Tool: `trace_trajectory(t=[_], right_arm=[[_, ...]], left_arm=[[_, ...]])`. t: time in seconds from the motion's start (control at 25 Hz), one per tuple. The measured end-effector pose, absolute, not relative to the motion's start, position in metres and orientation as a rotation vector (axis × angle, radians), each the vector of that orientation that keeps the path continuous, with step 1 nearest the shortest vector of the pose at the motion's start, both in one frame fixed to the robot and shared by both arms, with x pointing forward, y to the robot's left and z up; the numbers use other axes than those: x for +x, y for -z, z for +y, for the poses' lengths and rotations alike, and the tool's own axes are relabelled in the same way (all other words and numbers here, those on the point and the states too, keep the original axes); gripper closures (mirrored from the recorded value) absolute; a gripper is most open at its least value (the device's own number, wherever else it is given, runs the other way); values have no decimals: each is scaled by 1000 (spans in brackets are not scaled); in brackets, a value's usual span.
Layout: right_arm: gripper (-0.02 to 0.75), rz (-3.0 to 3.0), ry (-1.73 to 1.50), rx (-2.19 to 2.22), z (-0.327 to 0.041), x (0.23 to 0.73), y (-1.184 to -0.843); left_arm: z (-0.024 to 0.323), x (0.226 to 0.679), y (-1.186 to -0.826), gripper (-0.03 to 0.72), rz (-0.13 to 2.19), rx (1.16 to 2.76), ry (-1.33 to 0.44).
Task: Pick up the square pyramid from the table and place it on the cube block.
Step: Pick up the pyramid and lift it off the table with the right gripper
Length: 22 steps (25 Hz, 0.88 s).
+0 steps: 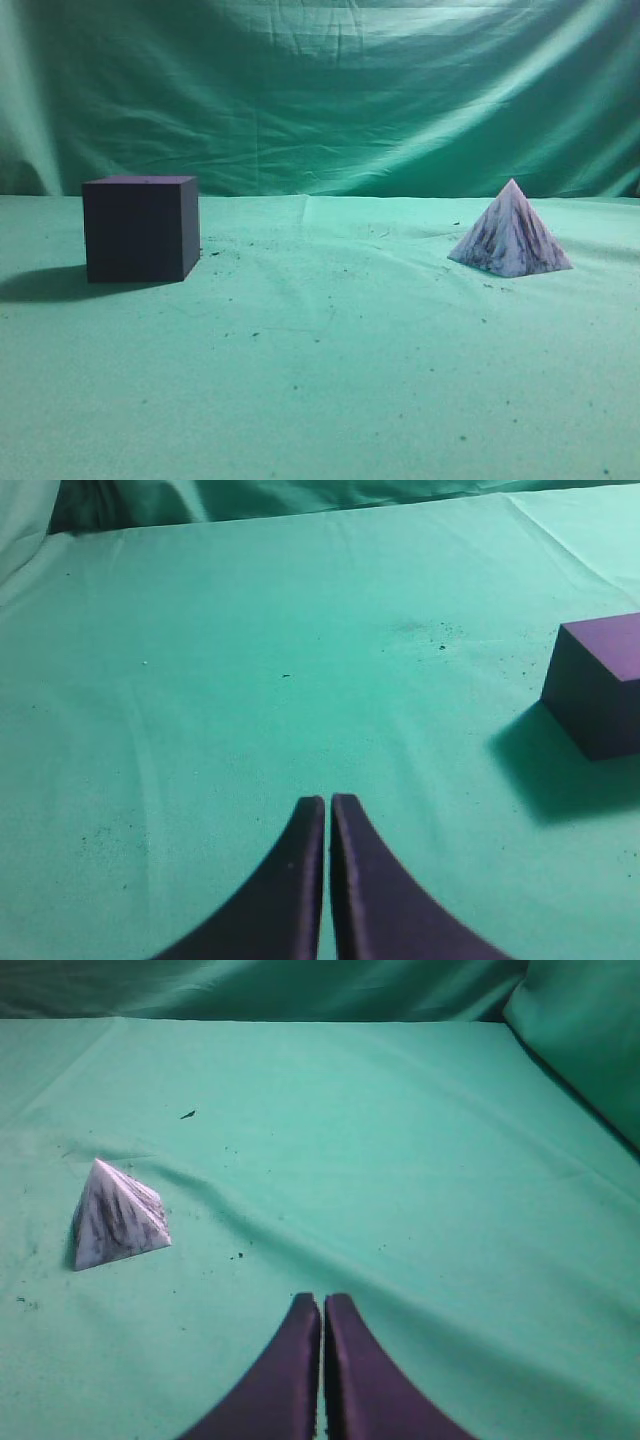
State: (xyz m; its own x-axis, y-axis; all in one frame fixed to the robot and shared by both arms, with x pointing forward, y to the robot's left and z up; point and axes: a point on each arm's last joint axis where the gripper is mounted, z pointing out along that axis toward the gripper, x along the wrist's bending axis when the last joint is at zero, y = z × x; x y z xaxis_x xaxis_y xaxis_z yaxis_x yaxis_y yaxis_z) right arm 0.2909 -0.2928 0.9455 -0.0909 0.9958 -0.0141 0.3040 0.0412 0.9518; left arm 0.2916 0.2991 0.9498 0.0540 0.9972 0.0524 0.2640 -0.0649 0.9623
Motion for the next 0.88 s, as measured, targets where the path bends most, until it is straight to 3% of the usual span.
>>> trace_trajectory(t=[0.88], right_arm=[[738,1505,-1092,1344,-293,291,-947]], left_arm=[[299,292,-950,688,1340,1472,-1079]])
